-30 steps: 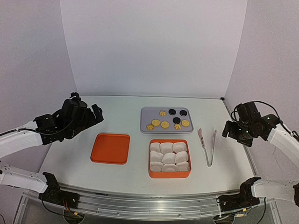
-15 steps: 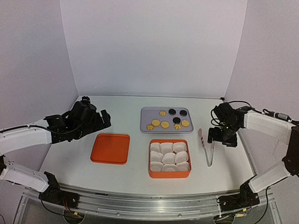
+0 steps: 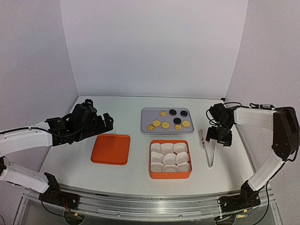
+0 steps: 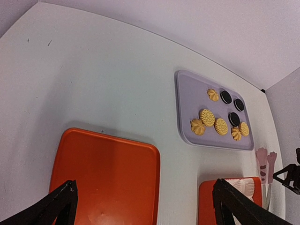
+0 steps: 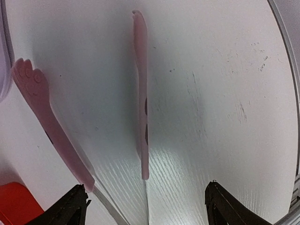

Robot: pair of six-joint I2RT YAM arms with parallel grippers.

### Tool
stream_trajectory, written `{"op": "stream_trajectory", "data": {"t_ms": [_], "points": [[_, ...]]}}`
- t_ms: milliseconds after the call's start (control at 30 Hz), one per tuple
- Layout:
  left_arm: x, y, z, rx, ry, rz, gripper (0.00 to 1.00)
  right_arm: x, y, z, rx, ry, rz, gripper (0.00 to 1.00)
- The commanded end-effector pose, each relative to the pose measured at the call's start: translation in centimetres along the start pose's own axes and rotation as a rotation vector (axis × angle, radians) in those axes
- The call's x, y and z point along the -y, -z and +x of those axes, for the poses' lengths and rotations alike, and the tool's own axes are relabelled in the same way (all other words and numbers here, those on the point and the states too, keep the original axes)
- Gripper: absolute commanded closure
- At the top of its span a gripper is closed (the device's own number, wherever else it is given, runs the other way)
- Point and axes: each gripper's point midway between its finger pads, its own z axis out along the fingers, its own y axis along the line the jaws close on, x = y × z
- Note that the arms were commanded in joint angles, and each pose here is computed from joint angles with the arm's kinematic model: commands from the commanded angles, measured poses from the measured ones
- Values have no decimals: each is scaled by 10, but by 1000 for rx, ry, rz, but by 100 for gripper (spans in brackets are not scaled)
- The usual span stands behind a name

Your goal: Pack the cookies

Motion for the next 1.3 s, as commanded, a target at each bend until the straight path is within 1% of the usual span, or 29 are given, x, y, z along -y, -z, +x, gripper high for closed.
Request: {"op": "stream_trajectory", "data": {"t_ms": [0,233,433,533,733,767,800,833,900,1067,1200,1267], "points": [[6,3,-3,8,16,32,0,-14,-4,-21,18,-30,-51,17],[2,7,-5,19,30,32,0,-10,-14,-18,-6,-55,-65,17],[1,10,-8,33,36,31,0,-5,-7,-17,21,-51,-74,16],[1,10,-9,35,35,30,0,-4,-6,-12,12,-52,-82,17],[2,9,-7,31,35,35,0,1,-7,-7,18,-13,-76,14],[2,8,-6,29,34,36,0,1,-8,-6,15,-15,-74,15],[2,8,-6,28,34,37,0,1,-11,-5,8,-16,-75,19],[2,7,-5,26,35,38,0,0,-13,-4,1,-17,-74,23],[4,6,-4,23,36,42,0,-1,-20,-1,-17,-17,-65,36],[11,0,0,2,35,62,0,-3,-39,1,-40,-23,-39,46],[21,-4,3,-16,29,99,0,-7,-46,0,-40,-21,-44,53],[26,-5,3,-21,18,117,0,-7,-47,-1,-38,-18,-41,59]]}}
